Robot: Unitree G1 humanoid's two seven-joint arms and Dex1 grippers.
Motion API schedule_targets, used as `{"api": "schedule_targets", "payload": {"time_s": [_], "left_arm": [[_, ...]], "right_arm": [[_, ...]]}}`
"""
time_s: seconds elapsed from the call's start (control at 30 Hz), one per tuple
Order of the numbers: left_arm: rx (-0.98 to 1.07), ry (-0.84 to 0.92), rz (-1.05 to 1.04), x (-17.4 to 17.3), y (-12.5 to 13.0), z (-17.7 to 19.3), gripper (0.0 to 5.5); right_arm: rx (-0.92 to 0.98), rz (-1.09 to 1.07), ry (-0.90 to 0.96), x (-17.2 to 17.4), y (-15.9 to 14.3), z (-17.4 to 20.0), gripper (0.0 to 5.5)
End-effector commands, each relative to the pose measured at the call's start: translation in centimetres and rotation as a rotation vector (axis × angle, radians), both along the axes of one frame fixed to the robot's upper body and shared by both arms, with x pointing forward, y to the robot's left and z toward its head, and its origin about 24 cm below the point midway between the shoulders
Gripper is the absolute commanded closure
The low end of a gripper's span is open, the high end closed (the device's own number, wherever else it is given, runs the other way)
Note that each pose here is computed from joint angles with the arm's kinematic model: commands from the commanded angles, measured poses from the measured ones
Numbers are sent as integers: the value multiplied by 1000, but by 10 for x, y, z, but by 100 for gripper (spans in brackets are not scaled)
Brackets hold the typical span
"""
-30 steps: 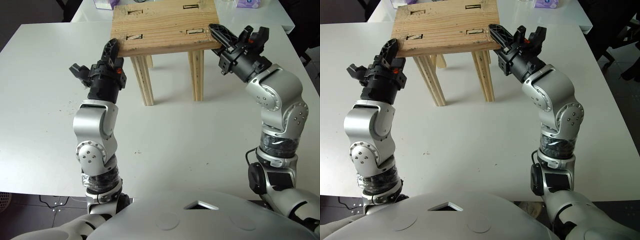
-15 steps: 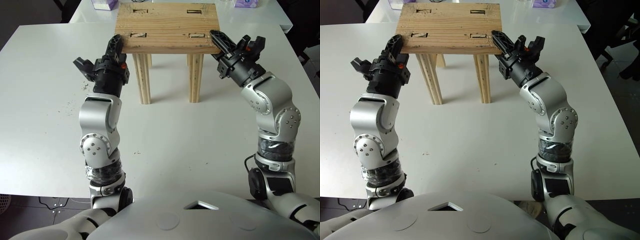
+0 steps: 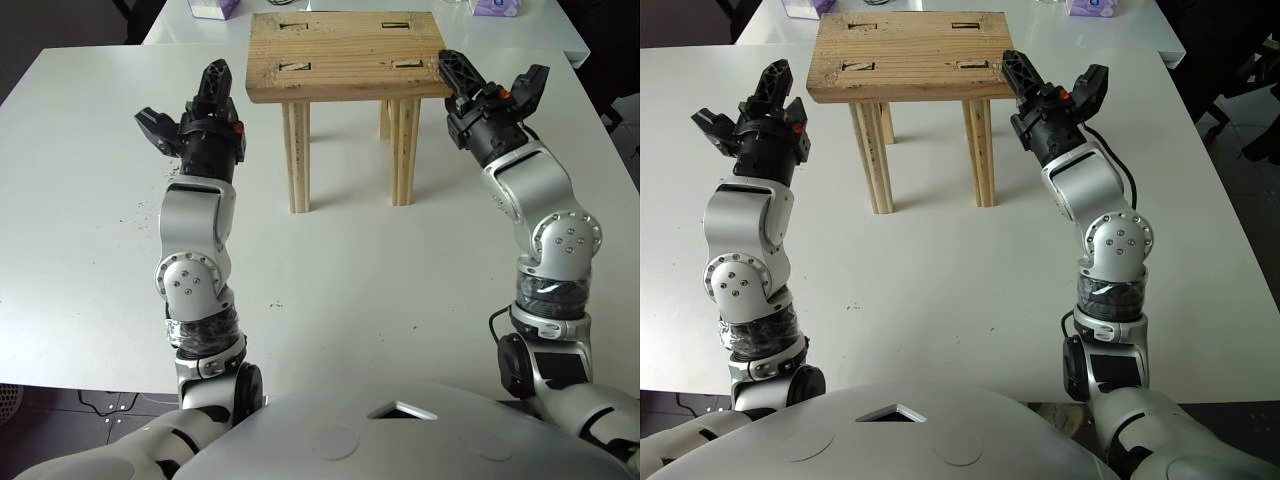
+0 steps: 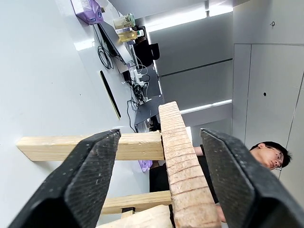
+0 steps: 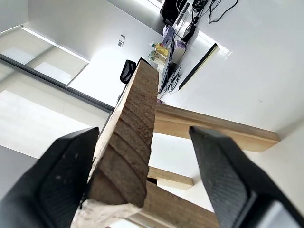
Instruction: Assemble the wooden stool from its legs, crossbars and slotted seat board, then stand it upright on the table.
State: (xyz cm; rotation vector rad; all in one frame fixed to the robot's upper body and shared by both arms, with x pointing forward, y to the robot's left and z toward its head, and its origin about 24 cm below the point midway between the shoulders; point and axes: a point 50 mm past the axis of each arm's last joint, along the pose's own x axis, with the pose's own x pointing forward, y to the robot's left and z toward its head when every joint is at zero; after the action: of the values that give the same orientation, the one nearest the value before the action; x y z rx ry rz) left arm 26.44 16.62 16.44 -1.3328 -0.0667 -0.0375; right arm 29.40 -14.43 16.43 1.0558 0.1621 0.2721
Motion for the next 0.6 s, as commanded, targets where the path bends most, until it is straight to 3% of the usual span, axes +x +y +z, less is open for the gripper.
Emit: {"api": "schedule_targets", "payload": {"time_s": [0.03, 0.23, 0.4, 0.6], "left_arm": [[87, -9, 68, 5, 13, 5, 199], [460, 62, 298, 8, 41, 4, 199], [802, 39, 400, 8, 35, 8, 199], [973, 106, 472, 8, 19, -7, 199]], "right_arm": [[-31, -73, 20, 4, -11, -6, 130], [-213, -205, -199, 16, -25, 23, 130], [-380, -324, -278, 31, -36, 38, 130], [-901, -443, -178, 55, -40, 3, 130]]}}
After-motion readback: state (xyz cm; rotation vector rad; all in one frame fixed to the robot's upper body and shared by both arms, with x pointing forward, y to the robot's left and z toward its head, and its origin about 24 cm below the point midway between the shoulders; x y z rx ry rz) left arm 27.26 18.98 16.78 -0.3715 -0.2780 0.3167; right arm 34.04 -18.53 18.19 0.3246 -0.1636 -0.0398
